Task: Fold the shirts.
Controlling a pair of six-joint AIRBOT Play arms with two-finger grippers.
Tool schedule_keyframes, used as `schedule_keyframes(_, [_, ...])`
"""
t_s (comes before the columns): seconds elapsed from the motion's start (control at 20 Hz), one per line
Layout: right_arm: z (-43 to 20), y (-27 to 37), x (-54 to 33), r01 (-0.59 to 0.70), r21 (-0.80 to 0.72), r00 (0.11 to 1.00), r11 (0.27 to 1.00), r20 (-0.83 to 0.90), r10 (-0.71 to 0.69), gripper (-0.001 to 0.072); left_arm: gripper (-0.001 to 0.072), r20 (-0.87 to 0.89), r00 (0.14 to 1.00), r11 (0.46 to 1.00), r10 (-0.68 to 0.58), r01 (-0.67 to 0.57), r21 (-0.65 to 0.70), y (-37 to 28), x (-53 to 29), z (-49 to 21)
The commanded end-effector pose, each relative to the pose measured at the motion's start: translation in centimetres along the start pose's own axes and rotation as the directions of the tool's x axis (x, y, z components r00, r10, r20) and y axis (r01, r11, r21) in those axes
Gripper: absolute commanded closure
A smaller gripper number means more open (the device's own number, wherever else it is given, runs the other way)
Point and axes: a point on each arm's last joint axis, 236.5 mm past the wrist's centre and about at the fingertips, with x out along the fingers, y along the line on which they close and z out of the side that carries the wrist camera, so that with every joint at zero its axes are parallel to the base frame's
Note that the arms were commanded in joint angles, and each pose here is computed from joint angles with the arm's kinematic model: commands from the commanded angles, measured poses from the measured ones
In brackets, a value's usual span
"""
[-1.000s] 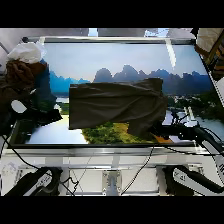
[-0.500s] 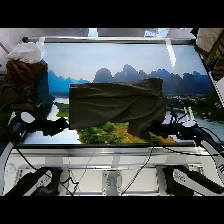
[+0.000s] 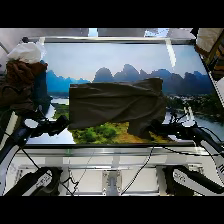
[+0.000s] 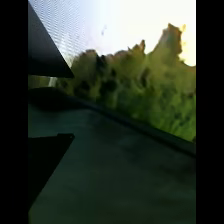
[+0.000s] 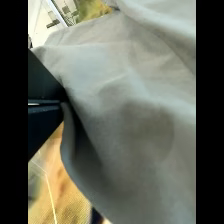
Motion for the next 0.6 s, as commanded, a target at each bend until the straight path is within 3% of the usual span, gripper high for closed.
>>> schedule_keyframes(0.0, [1.4,-0.6,0.0,0.027,-0.005,0.998,1.0,0.058,-0.027,0.0682,0.0353,0.031,0.999,0.999,-0.011,0.013,-0.046,0.0,0.5,0.8])
schedule_keyframes(0.25, [1.4,-0.7,0.0,0.028,-0.005,0.998,1.0,0.06,-0.028,0.0682,0.0381,-0.073,0.997,0.996,-0.029,0.022,-0.09,0.2,2.3,-1.3])
schedule_keyframes(0.35, [1.4,-0.7,0.0,0.028,-0.005,0.998,1.0,0.061,-0.028,0.0682,0.0508,-0.069,0.995,0.994,-0.066,0.059,-0.096,-0.6,2.4,-1.2])
schedule_keyframes(0.4, [1.4,-0.7,0.0,0.028,-0.005,0.998,1.0,0.061,-0.028,0.0682,0.0515,-0.071,0.993,0.993,-0.09,0.084,-0.083,-1.2,2.3,-1.2])
schedule_keyframes(0.5, [1.5,-0.6,-0.1,0.027,-0.006,0.998,1.0,0.062,-0.027,0.0682,0.0697,-0.084,0.987,0.989,-0.14,0.135,-0.058,-2.4,2.1,-1.5])
schedule_keyframes(0.55, [1.7,-0.3,-0.2,0.022,-0.011,0.998,1.0,0.062,-0.021,0.0682,0.0694,-0.097,0.98,0.984,-0.173,0.168,-0.051,-3.2,2.0,-1.8])
